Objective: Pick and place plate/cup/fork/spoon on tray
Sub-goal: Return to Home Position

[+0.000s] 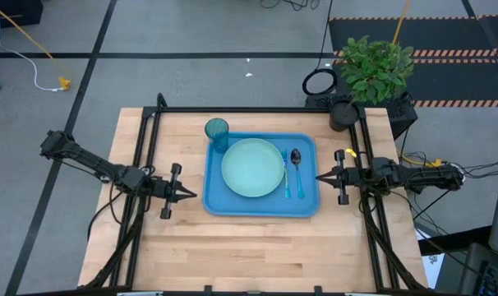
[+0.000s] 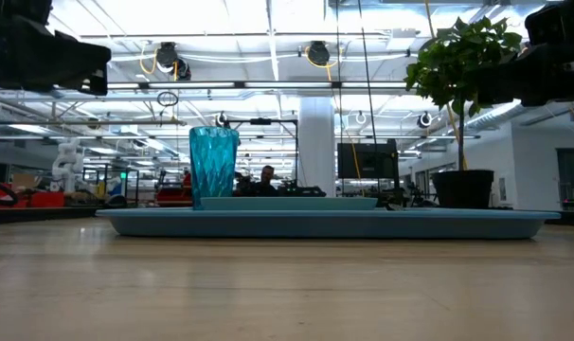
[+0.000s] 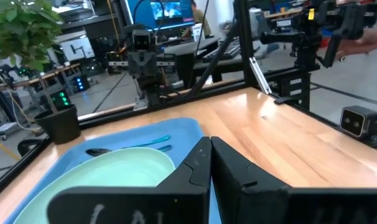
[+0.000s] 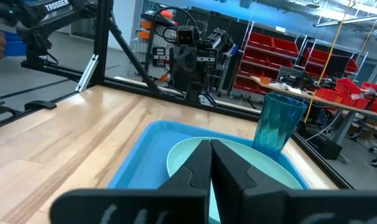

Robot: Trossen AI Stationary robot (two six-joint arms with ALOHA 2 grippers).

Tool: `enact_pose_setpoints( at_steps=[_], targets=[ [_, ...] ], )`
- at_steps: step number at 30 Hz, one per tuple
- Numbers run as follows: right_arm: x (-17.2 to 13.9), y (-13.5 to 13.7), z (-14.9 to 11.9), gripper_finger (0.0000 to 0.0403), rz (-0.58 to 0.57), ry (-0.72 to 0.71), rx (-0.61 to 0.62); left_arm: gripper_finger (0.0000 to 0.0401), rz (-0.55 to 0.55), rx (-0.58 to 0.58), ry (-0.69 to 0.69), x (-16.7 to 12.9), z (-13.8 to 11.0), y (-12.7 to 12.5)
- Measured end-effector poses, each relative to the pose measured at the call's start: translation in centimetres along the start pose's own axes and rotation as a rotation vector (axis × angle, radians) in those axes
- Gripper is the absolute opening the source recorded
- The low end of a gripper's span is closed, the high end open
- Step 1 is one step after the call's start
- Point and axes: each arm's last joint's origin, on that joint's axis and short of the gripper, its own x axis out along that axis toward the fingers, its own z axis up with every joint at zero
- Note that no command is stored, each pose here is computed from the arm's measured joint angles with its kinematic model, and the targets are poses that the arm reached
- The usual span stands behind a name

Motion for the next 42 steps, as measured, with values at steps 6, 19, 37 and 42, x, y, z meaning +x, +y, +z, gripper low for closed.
enact_pose_setpoints(
  at_steps=[6,19,37,42],
  targets=[
    [0.0,0.0,0.0,0.0000,0.000,-0.001,0.000,0.0004,-0.015,0.000,0.059,-0.2,-0.6,-0.1],
    [0.0,0.0,0.0,0.0000,0.000,0.000,0.000,0.0012,0.038,-0.020,0.041,-1.3,-0.3,0.8],
    [0.0,0.0,0.0,0.0000,-0.001,0.001,0.000,0.0008,0.051,-0.058,-0.020,-3.0,-0.2,1.8],
    [0.0,0.0,0.0,0.0000,-0.001,0.002,0.000,0.0004,0.026,-0.063,-0.010,-3.0,-0.3,1.7]
  ],
)
